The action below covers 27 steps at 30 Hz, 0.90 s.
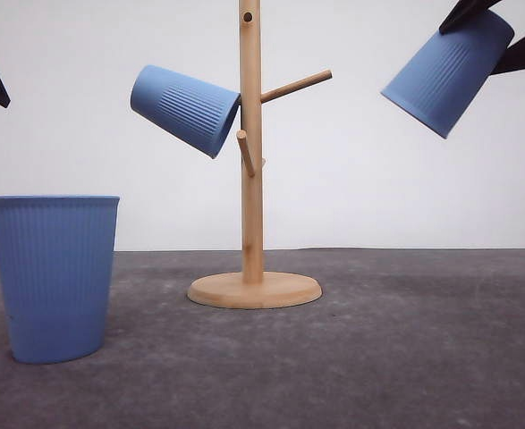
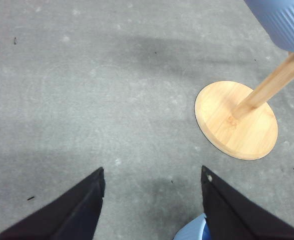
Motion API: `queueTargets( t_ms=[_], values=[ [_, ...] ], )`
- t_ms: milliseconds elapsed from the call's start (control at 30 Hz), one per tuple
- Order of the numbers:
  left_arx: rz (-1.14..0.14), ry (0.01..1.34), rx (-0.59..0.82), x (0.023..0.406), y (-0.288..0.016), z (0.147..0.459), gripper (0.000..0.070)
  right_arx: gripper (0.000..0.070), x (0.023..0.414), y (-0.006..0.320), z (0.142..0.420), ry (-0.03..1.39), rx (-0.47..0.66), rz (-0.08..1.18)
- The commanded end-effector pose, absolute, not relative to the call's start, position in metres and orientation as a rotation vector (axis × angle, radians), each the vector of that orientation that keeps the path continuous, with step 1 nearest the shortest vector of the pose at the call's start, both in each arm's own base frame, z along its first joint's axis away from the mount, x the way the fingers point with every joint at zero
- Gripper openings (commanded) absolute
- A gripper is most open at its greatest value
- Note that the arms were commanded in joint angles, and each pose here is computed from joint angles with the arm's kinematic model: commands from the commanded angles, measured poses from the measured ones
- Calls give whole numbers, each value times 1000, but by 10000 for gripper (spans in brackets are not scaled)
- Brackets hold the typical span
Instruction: Place three cups
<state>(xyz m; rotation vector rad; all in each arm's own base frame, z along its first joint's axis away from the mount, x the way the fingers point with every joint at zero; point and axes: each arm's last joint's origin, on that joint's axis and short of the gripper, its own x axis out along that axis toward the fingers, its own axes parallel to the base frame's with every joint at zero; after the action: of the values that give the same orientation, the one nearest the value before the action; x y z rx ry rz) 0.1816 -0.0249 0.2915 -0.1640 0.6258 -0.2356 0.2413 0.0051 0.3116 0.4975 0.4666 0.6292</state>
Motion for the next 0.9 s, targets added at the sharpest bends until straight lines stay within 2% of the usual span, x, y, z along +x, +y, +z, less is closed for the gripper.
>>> queueTargets(
  t_ms=[0,367,867],
  values=[
    [-237,608,-162,183,-25,295,353,342,244,3,314,493,666,635],
    [-237,608,-161,183,-25,295,353,337,258,3,325,457,880,737],
    [-238,607,-159,183,-25,295,353,337,297,26,323,532,871,829]
  ],
)
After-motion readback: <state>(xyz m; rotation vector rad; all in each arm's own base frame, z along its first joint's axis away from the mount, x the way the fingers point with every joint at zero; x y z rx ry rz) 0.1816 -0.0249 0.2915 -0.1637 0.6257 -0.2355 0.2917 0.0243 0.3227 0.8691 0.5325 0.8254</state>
